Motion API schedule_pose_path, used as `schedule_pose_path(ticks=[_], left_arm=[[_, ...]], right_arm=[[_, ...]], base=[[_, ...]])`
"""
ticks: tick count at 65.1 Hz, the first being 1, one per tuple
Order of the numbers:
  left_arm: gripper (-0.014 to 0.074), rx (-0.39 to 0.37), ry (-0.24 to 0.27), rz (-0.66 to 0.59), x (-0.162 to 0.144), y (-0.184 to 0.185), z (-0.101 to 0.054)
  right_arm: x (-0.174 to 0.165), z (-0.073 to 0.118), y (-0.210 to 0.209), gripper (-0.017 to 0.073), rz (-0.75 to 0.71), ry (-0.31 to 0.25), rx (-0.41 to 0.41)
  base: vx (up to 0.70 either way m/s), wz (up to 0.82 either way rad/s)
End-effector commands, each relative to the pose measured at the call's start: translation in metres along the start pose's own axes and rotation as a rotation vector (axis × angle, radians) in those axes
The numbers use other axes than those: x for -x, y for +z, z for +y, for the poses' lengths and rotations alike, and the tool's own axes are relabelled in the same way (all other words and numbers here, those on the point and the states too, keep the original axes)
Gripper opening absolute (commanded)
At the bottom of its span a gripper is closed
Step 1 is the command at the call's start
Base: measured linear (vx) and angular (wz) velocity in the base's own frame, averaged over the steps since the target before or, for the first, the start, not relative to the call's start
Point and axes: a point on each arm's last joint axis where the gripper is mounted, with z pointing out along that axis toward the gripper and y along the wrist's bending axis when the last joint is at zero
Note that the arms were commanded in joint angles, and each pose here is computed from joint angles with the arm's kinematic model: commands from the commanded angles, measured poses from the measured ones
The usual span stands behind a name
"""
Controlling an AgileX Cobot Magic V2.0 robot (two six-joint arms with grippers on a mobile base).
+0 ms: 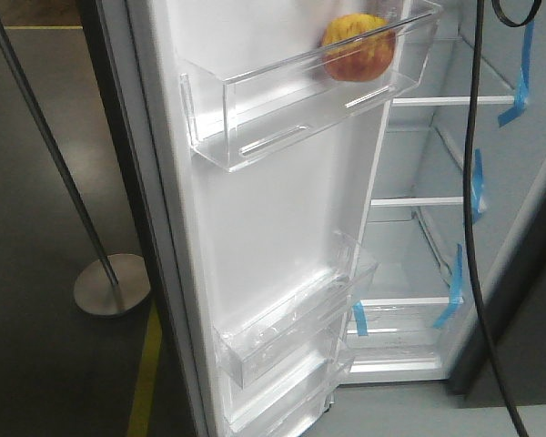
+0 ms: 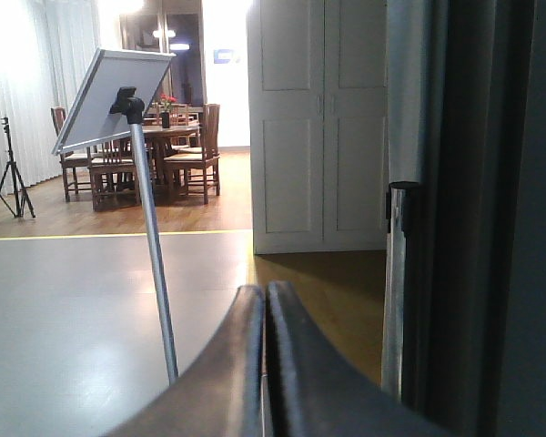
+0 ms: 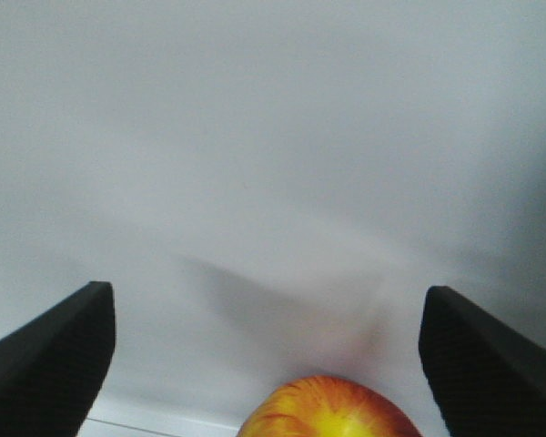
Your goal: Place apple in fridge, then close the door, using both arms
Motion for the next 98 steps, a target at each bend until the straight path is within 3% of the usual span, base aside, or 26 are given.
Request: schedule_pose_path(ticks=[1, 14, 21, 35, 43, 52, 59, 66, 73, 84, 89, 98], left_arm=[[-0.0007, -0.004, -0.016, -0.113, 0.015, -0.002, 0.0], [-0.0007, -0.004, -0.016, -0.112, 0.014, -0.002, 0.0], [-0.0007, -0.004, -0.016, -0.112, 0.014, -0.002, 0.0], [-0.0007, -0.004, -0.016, -0.115, 0.015, -0.002, 0.0], [-0.0007, -0.004, -0.019, -0.115, 0.015, -0.002, 0.0], [-0.0007, -0.003, -0.046, -0.115, 0.015, -0.002, 0.0], [-0.0007, -0.001, -0.151, -0.117, 0.015, -0.002, 0.001], [-0.0007, 0.0, -0.317, -0.117, 0.015, -0.002, 0.002], [-0.0007, 0.001, -0.441, -0.117, 0.014, -0.002, 0.002], [-0.0007, 0.004, -0.51, -0.121, 0.016, -0.002, 0.003], [-0.0007, 0.005, -0.57, -0.127, 0.018, -0.002, 0.003], [-0.0007, 0.007, -0.806, -0.115, 0.016, -0.002, 0.004]], right_arm=[[0.028, 0.017, -0.024, 0.0638, -0.124, -0.032, -0.023], [0.046, 0.04, -0.052, 0.0522, -0.179, -0.085, -0.034], [0.056, 0.06, -0.073, 0.0377, -0.195, -0.136, -0.033], [0.064, 0.102, -0.113, -0.0017, -0.168, -0.224, 0.0], [0.061, 0.122, -0.133, -0.0004, -0.1, -0.214, 0.007], [0.055, 0.13, -0.151, -0.0004, -0.03, -0.205, -0.097], [0.043, 0.137, -0.161, -0.0004, 0.0, -0.186, -0.148], [0.017, 0.146, -0.169, -0.0004, 0.039, -0.146, -0.15], [-0.021, 0.156, -0.175, -0.0004, 0.066, -0.097, -0.164], [-0.097, 0.173, -0.19, -0.0004, 0.037, -0.027, -0.243], [-0.13, 0.181, -0.196, -0.0004, 0.022, 0.001, -0.271], [-0.181, 0.194, -0.203, -0.0004, 0.036, 0.043, -0.278]], base=[[0.0, 0.0], [0.0, 0.0], [0.0, 0.0], [0.0, 0.0], [0.0, 0.0], [0.0, 0.0], [0.0, 0.0], [0.0, 0.0], [0.0, 0.0], [0.0, 0.0], [0.0, 0.0], [0.0, 0.0]])
